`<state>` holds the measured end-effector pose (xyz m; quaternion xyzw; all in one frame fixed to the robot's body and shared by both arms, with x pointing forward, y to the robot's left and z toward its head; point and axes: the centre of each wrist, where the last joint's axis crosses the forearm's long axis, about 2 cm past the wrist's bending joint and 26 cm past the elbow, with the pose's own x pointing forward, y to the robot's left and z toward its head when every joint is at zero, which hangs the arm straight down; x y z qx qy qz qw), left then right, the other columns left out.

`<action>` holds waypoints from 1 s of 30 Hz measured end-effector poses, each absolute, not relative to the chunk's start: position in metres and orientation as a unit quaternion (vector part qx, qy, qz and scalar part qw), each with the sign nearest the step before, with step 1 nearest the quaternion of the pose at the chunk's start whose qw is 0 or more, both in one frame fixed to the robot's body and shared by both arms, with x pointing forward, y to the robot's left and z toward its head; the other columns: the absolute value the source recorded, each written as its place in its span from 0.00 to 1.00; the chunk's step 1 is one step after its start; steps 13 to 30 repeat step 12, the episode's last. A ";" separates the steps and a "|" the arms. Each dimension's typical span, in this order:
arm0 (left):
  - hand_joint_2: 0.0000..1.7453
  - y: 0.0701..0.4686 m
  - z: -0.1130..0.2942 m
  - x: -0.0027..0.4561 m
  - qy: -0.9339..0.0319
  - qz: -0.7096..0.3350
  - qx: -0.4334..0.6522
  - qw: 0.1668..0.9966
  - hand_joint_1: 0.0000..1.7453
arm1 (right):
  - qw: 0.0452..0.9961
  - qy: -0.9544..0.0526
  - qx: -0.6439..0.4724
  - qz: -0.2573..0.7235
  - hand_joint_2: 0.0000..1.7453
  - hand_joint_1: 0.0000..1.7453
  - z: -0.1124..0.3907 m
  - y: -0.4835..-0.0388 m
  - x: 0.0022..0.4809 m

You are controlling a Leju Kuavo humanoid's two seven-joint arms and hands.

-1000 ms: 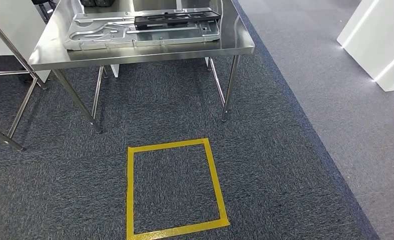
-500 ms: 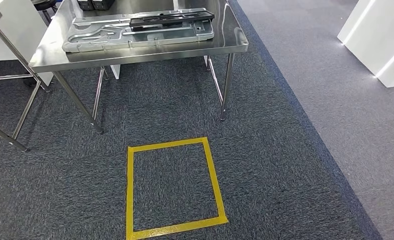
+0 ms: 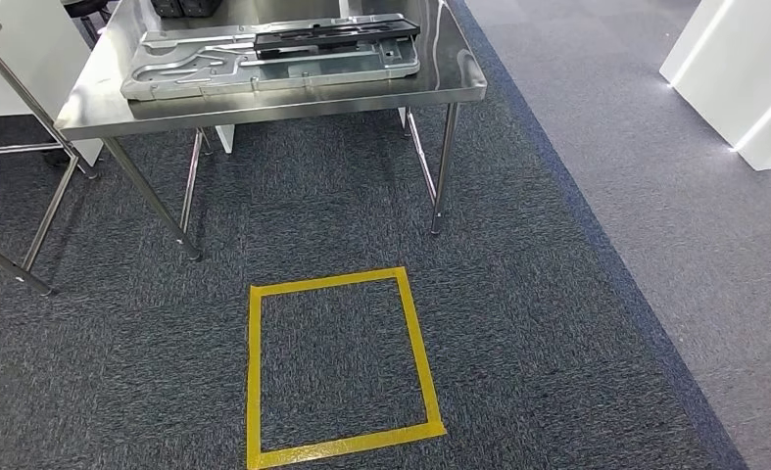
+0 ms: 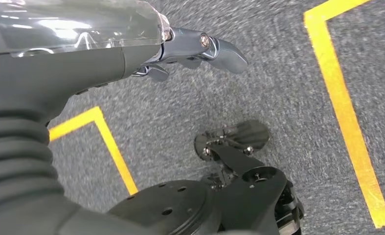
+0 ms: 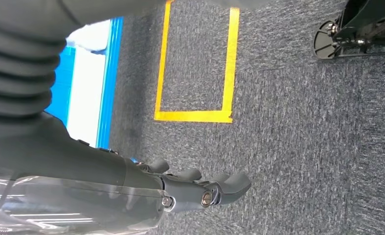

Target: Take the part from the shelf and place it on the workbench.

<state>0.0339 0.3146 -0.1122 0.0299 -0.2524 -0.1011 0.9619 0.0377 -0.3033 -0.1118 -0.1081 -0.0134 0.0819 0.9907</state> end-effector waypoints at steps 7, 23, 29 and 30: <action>1.00 0.309 -0.113 0.028 -0.232 -0.048 0.022 0.971 0.00 | 0.993 -0.021 -0.101 0.062 1.00 0.00 -0.112 -0.304 0.034; 1.00 0.303 -0.113 0.025 -0.220 -0.012 0.015 0.975 0.00 | 0.993 -0.030 -0.099 0.055 1.00 0.00 -0.112 -0.306 0.032; 1.00 0.303 -0.113 0.025 -0.220 -0.012 0.015 0.975 0.00 | 0.993 -0.030 -0.099 0.055 1.00 0.00 -0.112 -0.306 0.032; 1.00 0.303 -0.113 0.025 -0.220 -0.012 0.015 0.975 0.00 | 0.993 -0.030 -0.099 0.055 1.00 0.00 -0.112 -0.306 0.032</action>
